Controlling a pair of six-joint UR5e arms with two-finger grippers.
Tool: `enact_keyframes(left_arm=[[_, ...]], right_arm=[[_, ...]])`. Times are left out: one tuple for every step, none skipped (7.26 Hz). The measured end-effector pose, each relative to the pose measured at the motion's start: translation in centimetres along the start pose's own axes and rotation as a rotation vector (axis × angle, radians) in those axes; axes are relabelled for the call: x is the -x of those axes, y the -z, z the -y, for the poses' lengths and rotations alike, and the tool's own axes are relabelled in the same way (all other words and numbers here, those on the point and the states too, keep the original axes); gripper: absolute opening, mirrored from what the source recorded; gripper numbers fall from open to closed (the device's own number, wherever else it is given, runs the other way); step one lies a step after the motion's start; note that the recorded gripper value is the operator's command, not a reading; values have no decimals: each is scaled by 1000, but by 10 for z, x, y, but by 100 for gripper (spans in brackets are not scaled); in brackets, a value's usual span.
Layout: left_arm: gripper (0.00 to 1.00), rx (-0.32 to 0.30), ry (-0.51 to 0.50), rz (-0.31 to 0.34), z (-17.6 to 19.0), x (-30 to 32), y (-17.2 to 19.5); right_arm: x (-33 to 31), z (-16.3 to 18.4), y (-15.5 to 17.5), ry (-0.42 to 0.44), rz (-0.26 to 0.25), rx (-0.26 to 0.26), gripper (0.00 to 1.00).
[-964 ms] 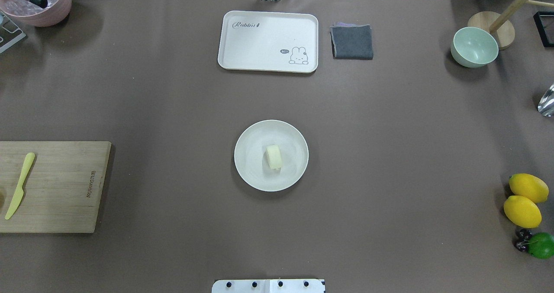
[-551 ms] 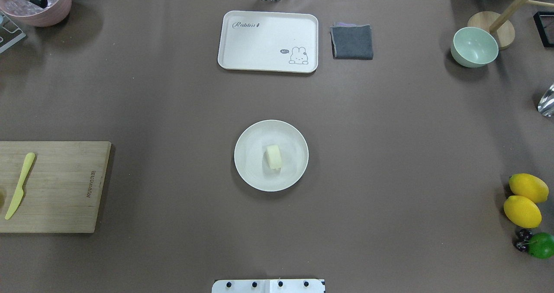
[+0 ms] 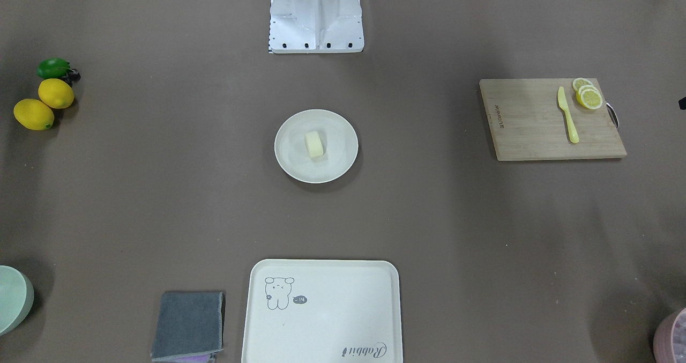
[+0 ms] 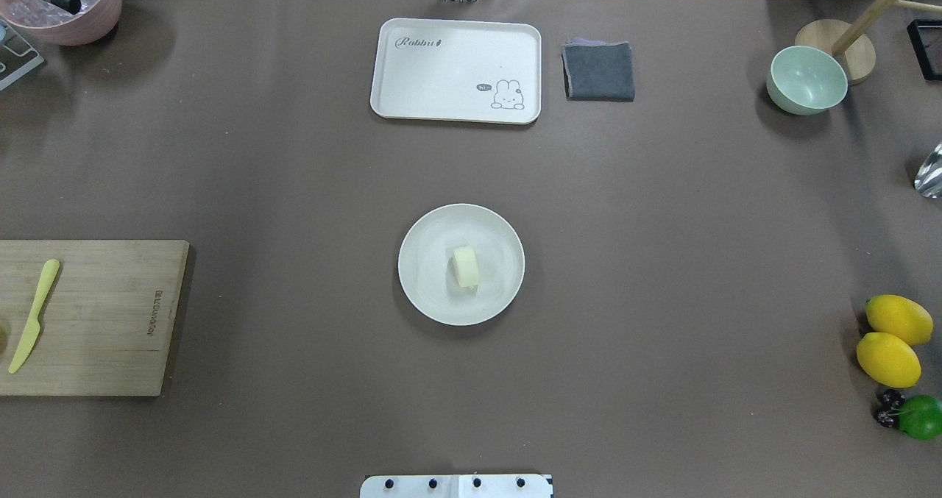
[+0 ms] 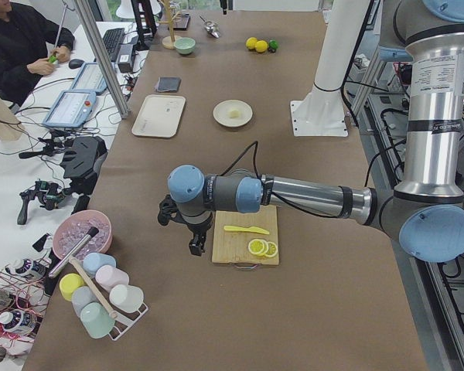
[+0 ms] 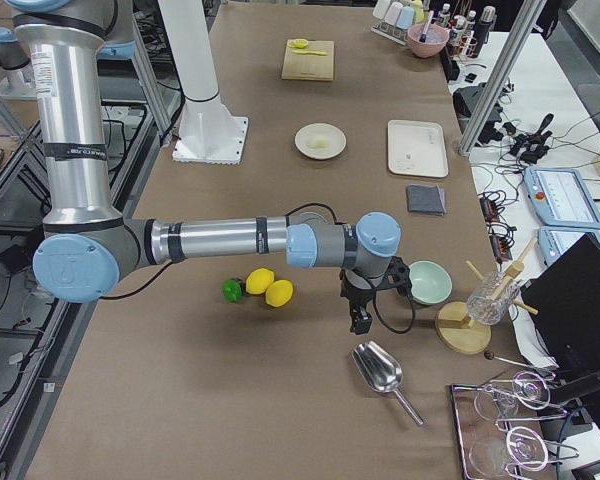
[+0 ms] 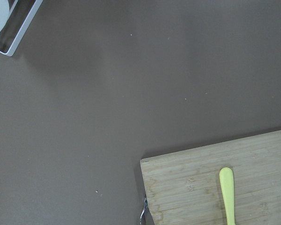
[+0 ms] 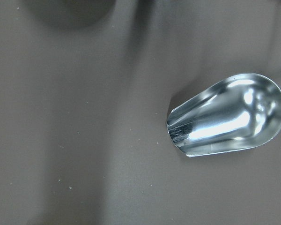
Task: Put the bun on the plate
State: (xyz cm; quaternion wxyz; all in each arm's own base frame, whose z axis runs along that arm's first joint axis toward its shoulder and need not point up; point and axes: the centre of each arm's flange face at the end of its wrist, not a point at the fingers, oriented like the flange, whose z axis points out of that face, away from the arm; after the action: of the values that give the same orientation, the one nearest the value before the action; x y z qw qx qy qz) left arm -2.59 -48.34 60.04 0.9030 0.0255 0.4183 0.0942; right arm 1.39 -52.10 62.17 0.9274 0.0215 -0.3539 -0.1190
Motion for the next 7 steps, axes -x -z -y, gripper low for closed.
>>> enact_keyframes(left_arm=[[98, 5, 1, 0, 1, 1, -3], [98, 8, 3, -1, 1, 2, -4], [98, 10, 3, -1, 0, 2, -5], [98, 11, 2, 0, 1, 2, -5], [98, 9, -2, 0, 1, 1, -5], [98, 4, -8, 2, 0, 0, -3], [98, 3, -9, 6, -2, 0, -3]], right_arm=[[1, 1, 0, 2, 2, -1, 100], [1, 2, 0, 4, 2, -2, 100], [1, 2, 0, 6, -1, -3, 100], [1, 2, 0, 6, -4, -3, 100], [2, 2, 0, 6, -5, -4, 100], [3, 1, 1, 7, -5, -6, 100], [3, -1, 1, 8, -4, -7, 100]])
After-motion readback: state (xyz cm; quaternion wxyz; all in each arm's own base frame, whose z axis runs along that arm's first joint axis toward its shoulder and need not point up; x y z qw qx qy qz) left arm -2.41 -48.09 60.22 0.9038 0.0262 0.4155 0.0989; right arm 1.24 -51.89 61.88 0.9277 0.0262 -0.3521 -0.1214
